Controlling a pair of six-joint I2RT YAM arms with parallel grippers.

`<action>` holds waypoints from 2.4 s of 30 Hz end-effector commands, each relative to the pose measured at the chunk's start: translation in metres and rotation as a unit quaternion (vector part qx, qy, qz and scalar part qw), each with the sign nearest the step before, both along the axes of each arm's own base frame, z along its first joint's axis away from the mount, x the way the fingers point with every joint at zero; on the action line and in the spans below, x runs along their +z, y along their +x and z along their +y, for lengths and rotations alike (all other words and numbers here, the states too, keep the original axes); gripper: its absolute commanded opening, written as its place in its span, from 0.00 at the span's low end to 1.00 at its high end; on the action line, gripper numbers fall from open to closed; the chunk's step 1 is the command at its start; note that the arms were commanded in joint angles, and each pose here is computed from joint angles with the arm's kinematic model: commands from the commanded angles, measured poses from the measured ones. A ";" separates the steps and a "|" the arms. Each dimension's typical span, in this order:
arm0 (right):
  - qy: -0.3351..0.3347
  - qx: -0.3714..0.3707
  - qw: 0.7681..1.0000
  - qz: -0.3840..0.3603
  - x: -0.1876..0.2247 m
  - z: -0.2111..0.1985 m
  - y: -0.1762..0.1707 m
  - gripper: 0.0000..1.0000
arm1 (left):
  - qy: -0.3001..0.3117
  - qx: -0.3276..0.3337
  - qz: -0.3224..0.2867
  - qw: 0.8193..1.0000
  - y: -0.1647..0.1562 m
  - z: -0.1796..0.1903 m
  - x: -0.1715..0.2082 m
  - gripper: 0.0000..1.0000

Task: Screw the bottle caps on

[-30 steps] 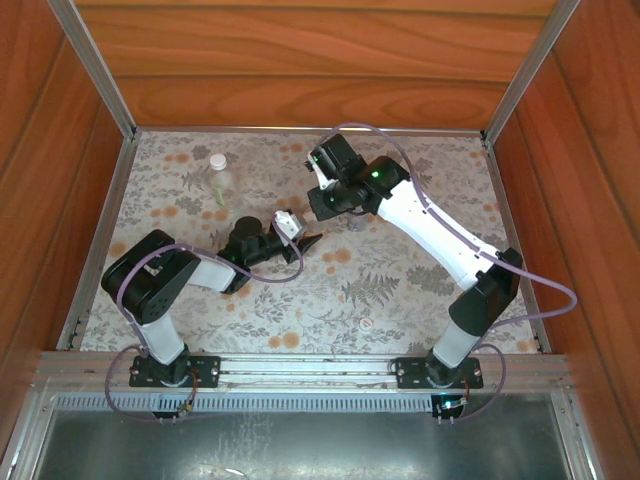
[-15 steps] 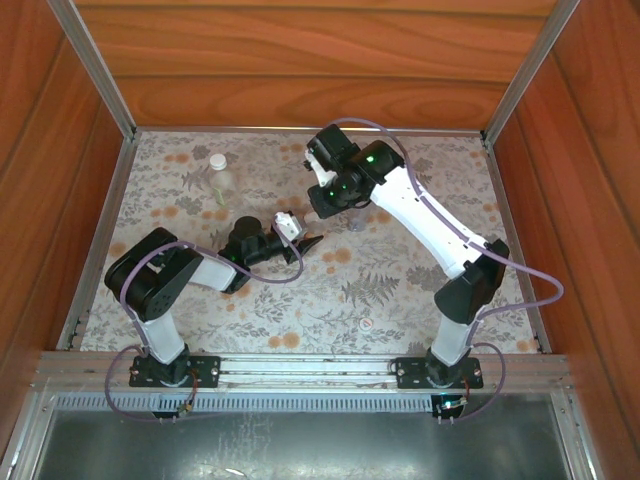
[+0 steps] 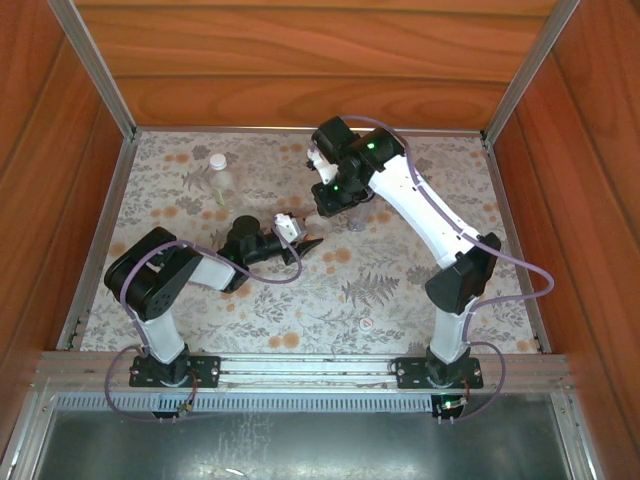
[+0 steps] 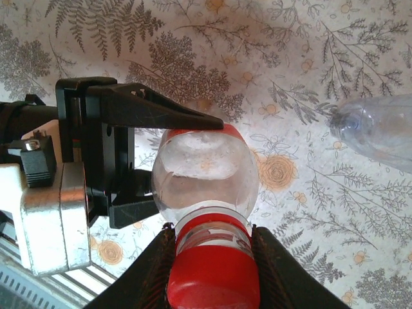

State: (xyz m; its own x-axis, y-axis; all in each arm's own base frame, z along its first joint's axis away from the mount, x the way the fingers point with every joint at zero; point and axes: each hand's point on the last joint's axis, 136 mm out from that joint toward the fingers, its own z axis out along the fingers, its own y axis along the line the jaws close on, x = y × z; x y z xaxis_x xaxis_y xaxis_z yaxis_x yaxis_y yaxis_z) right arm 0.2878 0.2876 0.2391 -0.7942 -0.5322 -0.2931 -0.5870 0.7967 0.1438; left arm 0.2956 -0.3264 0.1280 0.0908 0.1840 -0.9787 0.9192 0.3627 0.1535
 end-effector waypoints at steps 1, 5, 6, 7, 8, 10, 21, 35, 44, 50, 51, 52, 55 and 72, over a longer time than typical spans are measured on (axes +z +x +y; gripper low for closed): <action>0.014 0.031 0.998 0.045 -0.002 0.009 -0.018 0.32 | 0.043 -0.030 0.079 0.995 -0.019 0.005 -0.047 0.53; 0.019 0.035 0.998 0.045 0.002 0.012 -0.017 0.32 | 0.040 -0.034 0.079 0.995 -0.018 0.003 -0.045 0.50; 0.020 0.036 0.998 0.047 0.002 0.013 -0.018 0.32 | 0.038 -0.036 0.080 0.995 -0.018 0.003 -0.044 0.49; 0.021 0.036 0.998 0.048 0.002 0.013 -0.019 0.32 | 0.037 -0.038 0.080 0.995 -0.018 0.002 -0.044 0.49; 0.021 0.035 0.998 0.048 0.002 0.013 -0.019 0.33 | 0.037 -0.040 0.081 0.995 -0.019 0.002 -0.044 0.49; 0.021 0.033 0.998 0.045 0.001 0.012 -0.018 0.35 | 0.037 -0.043 0.082 0.995 -0.020 0.001 -0.044 0.49; 0.045 0.041 0.996 0.064 -0.001 0.017 -0.016 0.36 | 0.020 -0.072 0.101 0.992 -0.026 0.002 -0.042 0.49; 0.018 0.040 0.998 0.055 -0.007 0.015 -0.009 0.35 | 0.010 -0.076 0.110 0.991 -0.021 0.000 -0.040 0.49; -0.005 0.034 0.997 0.064 -0.013 0.013 -0.008 0.35 | 0.013 -0.078 0.109 0.991 -0.022 0.000 -0.043 0.49; -0.023 0.030 0.996 0.075 -0.017 0.011 -0.008 0.34 | 0.018 -0.080 0.105 0.991 -0.023 0.001 -0.046 0.49; -0.025 0.029 0.996 0.076 -0.017 0.011 -0.008 0.34 | 0.018 -0.080 0.106 0.991 -0.023 0.001 -0.047 0.49; -0.027 0.028 0.996 0.076 -0.017 0.011 -0.007 0.34 | 0.018 -0.080 0.107 0.991 -0.023 0.001 -0.047 0.49; -0.034 0.026 0.996 0.077 -0.018 0.009 -0.006 0.34 | 0.018 -0.080 0.107 0.991 -0.023 0.000 -0.047 0.49; -0.035 0.025 0.996 0.076 -0.017 0.013 -0.003 0.36 | 0.018 -0.081 0.111 0.990 -0.022 0.000 -0.049 0.49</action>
State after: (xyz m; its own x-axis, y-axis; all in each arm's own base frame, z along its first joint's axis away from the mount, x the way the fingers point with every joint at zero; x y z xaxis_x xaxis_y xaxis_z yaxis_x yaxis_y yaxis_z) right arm 0.2859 0.2913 0.2393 -0.8005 -0.5719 -0.1790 -0.5980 0.7815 0.1777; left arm 0.2914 -0.3273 0.1273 0.0659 0.1212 -0.9904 0.9622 0.2550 0.0952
